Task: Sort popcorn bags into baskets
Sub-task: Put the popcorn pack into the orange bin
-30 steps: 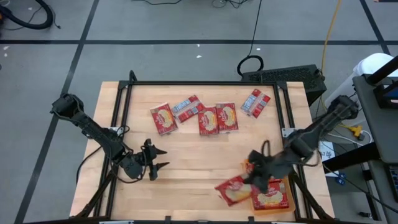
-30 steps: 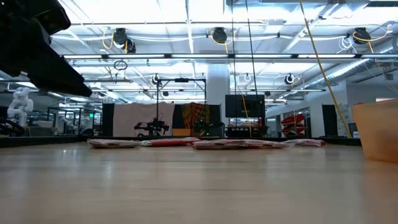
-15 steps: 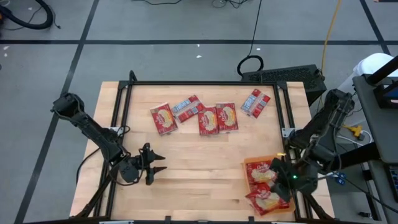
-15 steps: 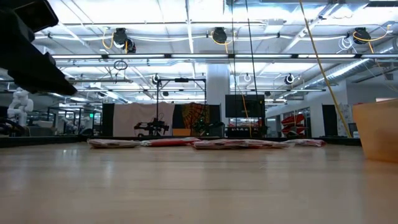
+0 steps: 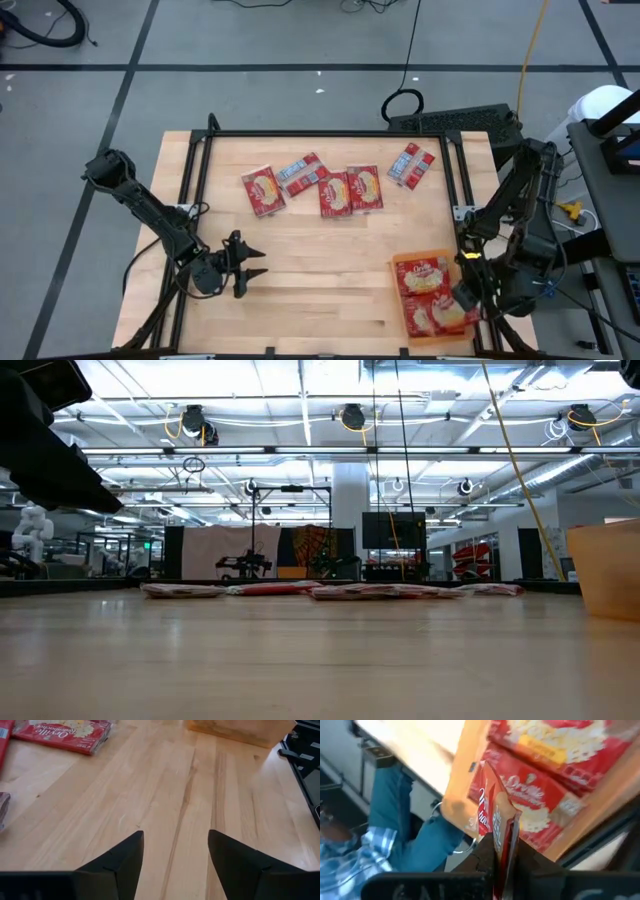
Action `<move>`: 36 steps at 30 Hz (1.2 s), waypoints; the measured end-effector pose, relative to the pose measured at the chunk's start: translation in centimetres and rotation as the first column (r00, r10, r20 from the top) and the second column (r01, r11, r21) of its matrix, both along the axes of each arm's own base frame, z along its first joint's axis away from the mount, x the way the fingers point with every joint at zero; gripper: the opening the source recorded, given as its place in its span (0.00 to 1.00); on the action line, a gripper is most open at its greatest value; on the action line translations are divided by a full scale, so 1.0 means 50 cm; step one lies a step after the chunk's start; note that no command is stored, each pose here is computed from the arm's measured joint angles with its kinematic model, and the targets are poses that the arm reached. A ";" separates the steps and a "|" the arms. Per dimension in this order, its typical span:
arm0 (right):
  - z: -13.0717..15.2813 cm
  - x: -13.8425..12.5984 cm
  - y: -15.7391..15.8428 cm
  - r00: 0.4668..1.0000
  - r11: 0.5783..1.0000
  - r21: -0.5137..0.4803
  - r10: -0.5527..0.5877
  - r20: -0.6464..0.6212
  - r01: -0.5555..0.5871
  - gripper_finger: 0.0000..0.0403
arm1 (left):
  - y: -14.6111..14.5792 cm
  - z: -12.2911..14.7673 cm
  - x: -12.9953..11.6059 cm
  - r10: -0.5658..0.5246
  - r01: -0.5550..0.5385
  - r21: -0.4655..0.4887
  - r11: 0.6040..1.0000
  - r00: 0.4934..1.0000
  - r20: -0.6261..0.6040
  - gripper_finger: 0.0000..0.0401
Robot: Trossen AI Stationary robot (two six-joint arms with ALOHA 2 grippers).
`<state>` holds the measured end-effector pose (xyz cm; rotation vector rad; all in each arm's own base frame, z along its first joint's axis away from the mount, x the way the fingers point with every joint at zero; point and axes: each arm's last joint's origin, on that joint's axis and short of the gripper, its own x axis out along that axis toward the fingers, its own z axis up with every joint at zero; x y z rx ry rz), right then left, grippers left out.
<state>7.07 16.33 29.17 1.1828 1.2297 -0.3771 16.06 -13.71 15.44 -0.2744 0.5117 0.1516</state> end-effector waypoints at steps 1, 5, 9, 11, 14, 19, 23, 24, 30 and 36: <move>-0.001 -0.001 -0.001 1.000 1.000 -0.010 -0.002 -0.009 0.002 0.03 | 0.000 0.000 0.000 0.000 0.000 0.000 1.000 1.000 0.000 0.55; -0.009 0.004 0.001 1.000 0.999 -0.044 -0.014 -0.020 0.014 0.03 | 0.000 0.000 0.000 0.000 0.000 0.000 1.000 1.000 0.000 0.52; -0.017 0.009 0.009 0.999 0.997 -0.068 -0.022 -0.026 0.020 0.03 | 0.000 0.000 0.000 0.002 -0.002 0.002 1.000 1.000 0.001 0.50; -0.020 0.012 0.013 0.999 0.996 -0.084 -0.032 -0.009 0.031 0.03 | 0.001 0.000 0.000 0.002 -0.002 0.013 1.000 1.000 0.003 0.49; -0.023 0.017 0.021 0.999 0.996 -0.085 -0.041 0.017 0.042 0.03 | 0.001 0.000 0.000 -0.005 0.005 0.027 1.000 1.000 0.002 0.47; -0.033 0.026 0.032 0.999 0.994 -0.097 -0.049 0.009 0.050 0.03 | 0.001 0.000 0.000 -0.010 0.010 0.036 0.999 1.000 0.001 0.47; -0.042 0.029 0.039 0.999 0.991 -0.121 -0.052 0.000 0.051 0.03 | 0.001 0.000 0.000 -0.009 0.009 0.036 0.999 1.000 0.002 0.49; -0.044 0.031 0.042 0.999 0.991 -0.124 -0.054 -0.003 0.053 0.03 | 0.001 0.000 0.000 -0.008 0.008 0.033 0.999 1.000 0.002 0.49; -0.060 0.039 0.061 0.999 0.989 -0.141 -0.051 -0.008 0.050 0.04 | 0.001 0.000 0.000 -0.005 0.005 0.029 1.000 1.000 0.002 0.52; -0.067 0.047 0.080 0.999 0.993 -0.110 -0.046 0.004 0.046 0.16 | 0.001 0.000 0.000 -0.005 0.004 0.029 1.000 1.000 0.002 0.50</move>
